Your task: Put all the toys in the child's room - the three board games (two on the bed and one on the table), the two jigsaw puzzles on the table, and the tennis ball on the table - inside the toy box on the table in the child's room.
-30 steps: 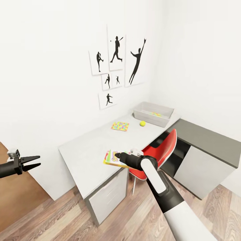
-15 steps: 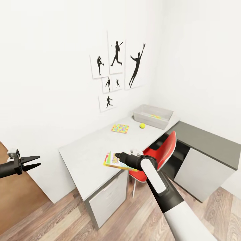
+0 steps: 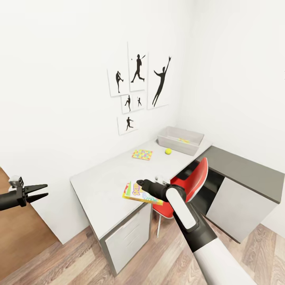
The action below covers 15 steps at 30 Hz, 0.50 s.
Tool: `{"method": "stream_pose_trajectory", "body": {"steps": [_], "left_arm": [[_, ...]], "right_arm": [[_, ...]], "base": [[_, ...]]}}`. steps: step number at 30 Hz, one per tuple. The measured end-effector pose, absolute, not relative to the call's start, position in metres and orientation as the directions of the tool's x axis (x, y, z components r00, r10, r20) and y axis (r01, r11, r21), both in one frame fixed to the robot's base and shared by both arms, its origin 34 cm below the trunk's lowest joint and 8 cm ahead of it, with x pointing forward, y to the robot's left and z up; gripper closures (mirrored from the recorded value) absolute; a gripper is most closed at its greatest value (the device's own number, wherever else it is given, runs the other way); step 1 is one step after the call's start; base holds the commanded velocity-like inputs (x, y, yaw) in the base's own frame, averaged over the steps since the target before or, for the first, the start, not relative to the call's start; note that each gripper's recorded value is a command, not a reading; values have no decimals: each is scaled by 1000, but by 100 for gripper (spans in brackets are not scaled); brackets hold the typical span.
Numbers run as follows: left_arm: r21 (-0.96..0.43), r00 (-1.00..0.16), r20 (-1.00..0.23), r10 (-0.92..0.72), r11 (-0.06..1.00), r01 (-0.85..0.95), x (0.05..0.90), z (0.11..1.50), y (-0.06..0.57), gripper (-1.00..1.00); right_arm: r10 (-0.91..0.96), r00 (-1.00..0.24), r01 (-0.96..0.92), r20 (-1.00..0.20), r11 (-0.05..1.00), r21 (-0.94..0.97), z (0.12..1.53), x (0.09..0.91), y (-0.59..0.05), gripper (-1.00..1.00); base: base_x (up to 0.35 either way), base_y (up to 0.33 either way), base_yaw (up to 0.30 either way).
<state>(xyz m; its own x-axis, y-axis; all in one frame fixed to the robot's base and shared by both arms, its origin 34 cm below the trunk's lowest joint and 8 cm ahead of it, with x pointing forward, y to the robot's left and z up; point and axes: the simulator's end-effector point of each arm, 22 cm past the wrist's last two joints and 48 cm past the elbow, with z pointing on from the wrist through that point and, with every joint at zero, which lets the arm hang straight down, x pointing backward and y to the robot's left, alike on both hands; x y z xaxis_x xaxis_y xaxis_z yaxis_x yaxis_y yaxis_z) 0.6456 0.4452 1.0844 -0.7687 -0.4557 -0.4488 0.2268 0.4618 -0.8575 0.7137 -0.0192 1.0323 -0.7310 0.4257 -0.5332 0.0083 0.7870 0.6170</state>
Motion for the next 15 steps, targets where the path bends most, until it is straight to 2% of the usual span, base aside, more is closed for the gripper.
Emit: {"method": "stream_pose_trajectory", "body": {"steps": [15], "left_arm": [[-852, -758, -466, -456, 462, 246, 644, 1096, 446, -100]], "right_arm": [[435, -712, 0, -551, 785, 620, 1046, 715, -20, -100]], "base": [[0, 0, 16]]}}
